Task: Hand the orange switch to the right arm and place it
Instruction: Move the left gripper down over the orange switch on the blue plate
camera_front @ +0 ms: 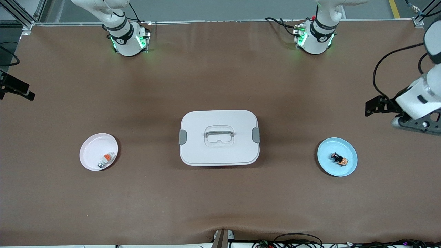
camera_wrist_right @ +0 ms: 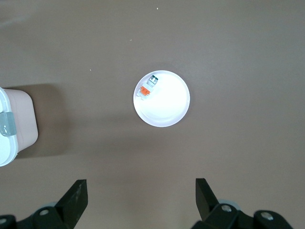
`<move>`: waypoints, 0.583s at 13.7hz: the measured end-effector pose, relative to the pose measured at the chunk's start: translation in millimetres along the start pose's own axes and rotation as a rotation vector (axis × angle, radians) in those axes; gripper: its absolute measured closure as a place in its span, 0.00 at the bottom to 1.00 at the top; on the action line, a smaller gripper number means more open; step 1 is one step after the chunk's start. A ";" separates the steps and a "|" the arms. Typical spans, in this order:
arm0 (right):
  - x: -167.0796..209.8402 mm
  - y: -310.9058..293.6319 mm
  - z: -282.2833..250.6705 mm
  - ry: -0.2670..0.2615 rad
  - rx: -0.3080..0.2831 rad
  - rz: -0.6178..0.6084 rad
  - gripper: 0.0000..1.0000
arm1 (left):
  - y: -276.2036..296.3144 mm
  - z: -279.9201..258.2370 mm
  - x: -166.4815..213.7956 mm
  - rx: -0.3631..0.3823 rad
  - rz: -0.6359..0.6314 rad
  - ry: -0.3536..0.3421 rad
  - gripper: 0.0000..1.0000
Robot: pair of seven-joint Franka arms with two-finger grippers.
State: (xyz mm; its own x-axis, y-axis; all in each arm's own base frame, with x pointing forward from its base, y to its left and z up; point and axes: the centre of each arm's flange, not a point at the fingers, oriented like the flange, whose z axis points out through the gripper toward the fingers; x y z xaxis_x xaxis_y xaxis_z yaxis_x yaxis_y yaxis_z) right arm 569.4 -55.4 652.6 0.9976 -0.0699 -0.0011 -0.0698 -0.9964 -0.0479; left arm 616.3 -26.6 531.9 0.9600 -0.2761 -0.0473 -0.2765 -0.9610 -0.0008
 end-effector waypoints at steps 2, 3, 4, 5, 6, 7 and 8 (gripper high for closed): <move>0.0 0.1 -0.1 0.000 0.000 0.000 0.00 | -3.8 25.2 14.1 -0.002 0.075 -0.003 0.00; 0.0 0.3 -0.2 0.000 0.000 0.000 0.00 | -7.1 37.1 21.1 -0.001 0.111 0.003 0.00; 0.0 0.5 -0.3 0.000 0.000 0.001 0.00 | -11.5 48.9 27.7 0.001 0.147 0.011 0.00; -0.1 0.6 -0.3 0.001 0.000 0.001 0.00 | -15.9 60.9 34.2 0.003 0.179 0.020 0.00; -0.1 0.7 -0.4 0.001 0.000 0.001 0.00 | -19.4 73.5 40.6 0.006 0.205 0.028 0.00; -0.1 0.8 -0.5 0.001 0.000 0.001 0.00 | -22.1 88.3 47.9 0.009 0.227 0.036 0.00; -0.1 0.8 -0.5 0.001 0.000 0.002 0.00 | -23.9 102.4 54.7 0.011 0.243 0.044 0.00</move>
State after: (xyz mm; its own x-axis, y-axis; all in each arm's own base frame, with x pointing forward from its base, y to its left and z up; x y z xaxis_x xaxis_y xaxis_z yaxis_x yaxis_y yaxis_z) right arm 569.3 -56.2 653.1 0.9974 -0.0714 -0.0004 -0.0714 -0.9963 -0.0477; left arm 670.8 -17.4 427.0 0.8662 -0.4996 -0.0038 -0.4996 -0.8662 -0.0061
